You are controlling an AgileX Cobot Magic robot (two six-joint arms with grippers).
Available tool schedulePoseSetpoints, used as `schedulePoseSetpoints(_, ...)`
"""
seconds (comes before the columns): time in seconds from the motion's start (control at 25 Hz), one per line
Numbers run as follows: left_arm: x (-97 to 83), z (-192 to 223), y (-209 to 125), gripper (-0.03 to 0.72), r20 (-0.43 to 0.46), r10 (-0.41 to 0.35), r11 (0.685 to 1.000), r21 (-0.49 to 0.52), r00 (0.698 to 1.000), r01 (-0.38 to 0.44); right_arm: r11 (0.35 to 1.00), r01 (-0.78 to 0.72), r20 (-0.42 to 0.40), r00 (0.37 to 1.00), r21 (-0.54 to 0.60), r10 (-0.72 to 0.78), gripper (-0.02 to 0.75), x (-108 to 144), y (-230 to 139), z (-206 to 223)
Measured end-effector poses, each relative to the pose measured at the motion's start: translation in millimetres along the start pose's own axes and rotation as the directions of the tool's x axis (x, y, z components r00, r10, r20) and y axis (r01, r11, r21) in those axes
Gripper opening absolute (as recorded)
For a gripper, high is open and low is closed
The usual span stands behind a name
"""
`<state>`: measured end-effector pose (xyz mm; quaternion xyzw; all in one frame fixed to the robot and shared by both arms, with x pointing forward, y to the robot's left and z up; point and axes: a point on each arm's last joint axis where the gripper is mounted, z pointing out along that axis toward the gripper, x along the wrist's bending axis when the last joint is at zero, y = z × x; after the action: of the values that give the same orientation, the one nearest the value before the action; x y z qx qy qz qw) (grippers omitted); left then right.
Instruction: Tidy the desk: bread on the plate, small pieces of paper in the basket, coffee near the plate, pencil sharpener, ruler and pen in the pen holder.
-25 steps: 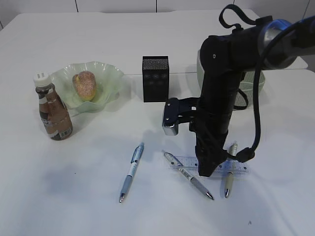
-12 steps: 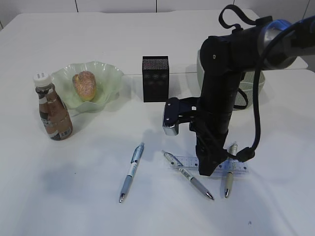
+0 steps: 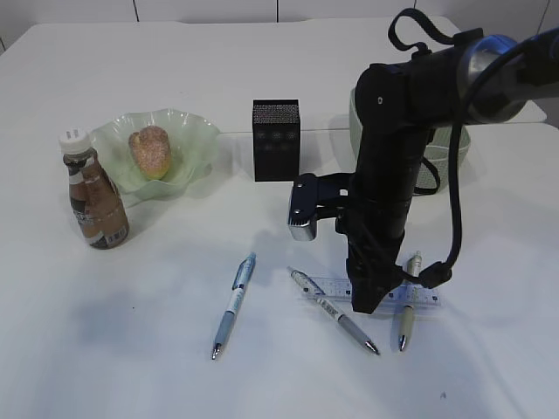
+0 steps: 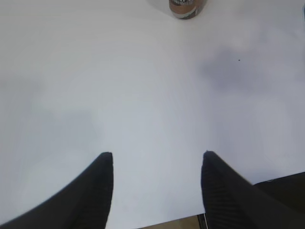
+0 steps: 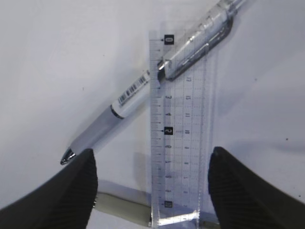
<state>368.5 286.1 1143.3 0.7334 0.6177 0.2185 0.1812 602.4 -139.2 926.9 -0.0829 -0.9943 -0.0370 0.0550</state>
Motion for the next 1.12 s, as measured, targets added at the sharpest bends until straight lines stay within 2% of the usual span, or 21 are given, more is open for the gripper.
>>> schedulePoseSetpoints(0.44,0.0,0.0,0.0,0.411,0.0,0.0,1.0,0.0,1.0,0.0,1.0,-0.003,-0.001,1.0,-0.002,0.003,0.565,0.1,0.2,0.0)
schedulePoseSetpoints(0.76,0.0,0.0,0.0,0.411,0.0,0.0,1.0,0.0,1.0,0.0,0.997,-0.07,0.033,0.997,-0.019,0.071,0.567,-3.1,1.5,-0.1)
schedulePoseSetpoints(1.12,0.0,0.0,0.0,0.411,0.0,0.0,1.0,0.0,1.0,0.0,0.998,-0.065,0.048,0.997,0.001,0.065,0.571,-4.6,-0.3,0.8)
